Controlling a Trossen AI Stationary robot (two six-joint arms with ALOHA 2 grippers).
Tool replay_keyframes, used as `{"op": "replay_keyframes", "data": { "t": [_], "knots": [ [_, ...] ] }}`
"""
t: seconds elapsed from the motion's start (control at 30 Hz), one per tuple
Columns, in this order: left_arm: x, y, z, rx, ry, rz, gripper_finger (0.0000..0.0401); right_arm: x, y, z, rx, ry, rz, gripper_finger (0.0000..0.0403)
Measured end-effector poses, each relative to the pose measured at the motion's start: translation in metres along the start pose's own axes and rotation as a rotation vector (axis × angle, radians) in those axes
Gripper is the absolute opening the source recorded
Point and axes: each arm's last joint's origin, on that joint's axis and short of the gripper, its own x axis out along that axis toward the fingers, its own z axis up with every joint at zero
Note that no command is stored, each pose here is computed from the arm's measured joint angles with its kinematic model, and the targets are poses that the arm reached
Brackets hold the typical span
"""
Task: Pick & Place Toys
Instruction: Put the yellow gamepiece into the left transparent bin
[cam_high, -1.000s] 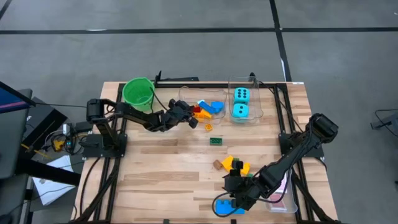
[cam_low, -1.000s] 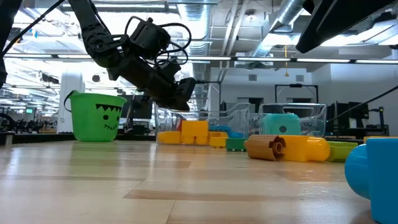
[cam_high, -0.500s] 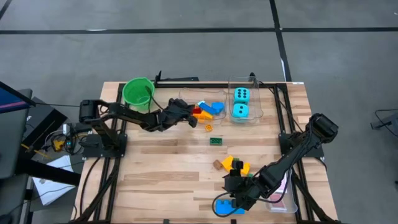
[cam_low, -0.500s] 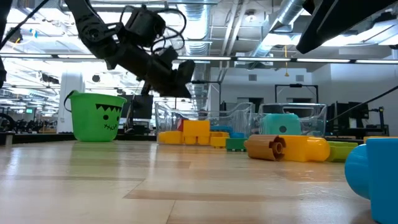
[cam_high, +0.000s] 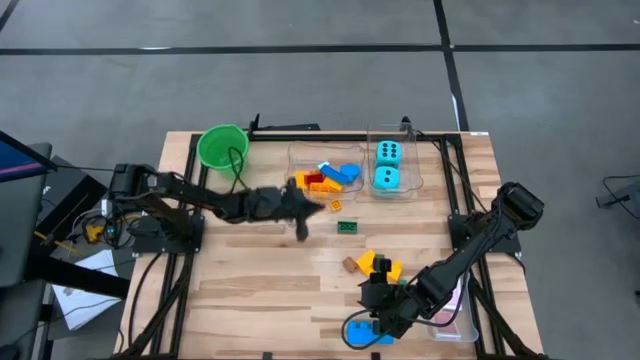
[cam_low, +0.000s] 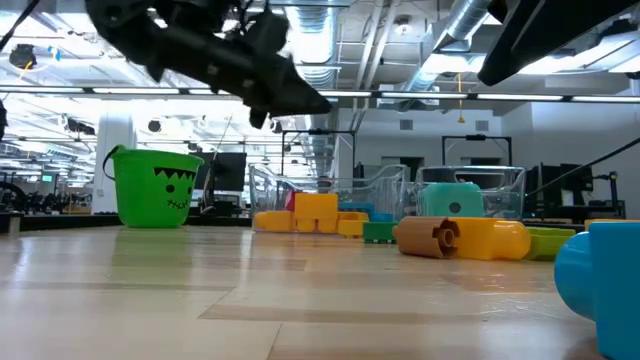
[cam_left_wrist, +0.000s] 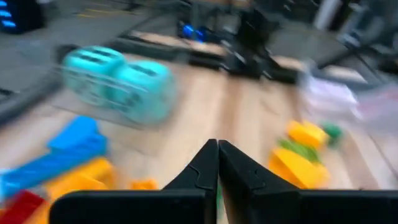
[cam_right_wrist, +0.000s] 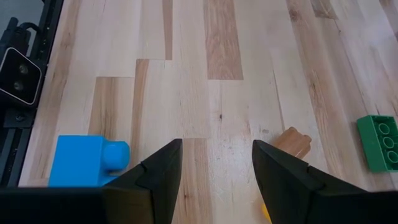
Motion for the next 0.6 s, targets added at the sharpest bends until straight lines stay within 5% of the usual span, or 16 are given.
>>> {"op": "replay_keyframes", "data": {
  "t": [0.17,0.4,0.6],
  "knots": [
    [-0.013,-0.032,-0.021,0.046,0.039,-0.049,0.0038,0.0,0.0,0.0,0.001,-0.001,0.0,0.0186],
    [-0.009,-0.072,-0.068,0.048,0.029,0.046,0.0121,0.0,0.0,0.001,0.004,-0.003,0.002,0.0186],
    [0.013,-0.081,-0.086,0.021,-0.064,0.325,0.0217,0.0,0.0,0.001,0.003,-0.002,0.003,0.0186]
  ]
}}
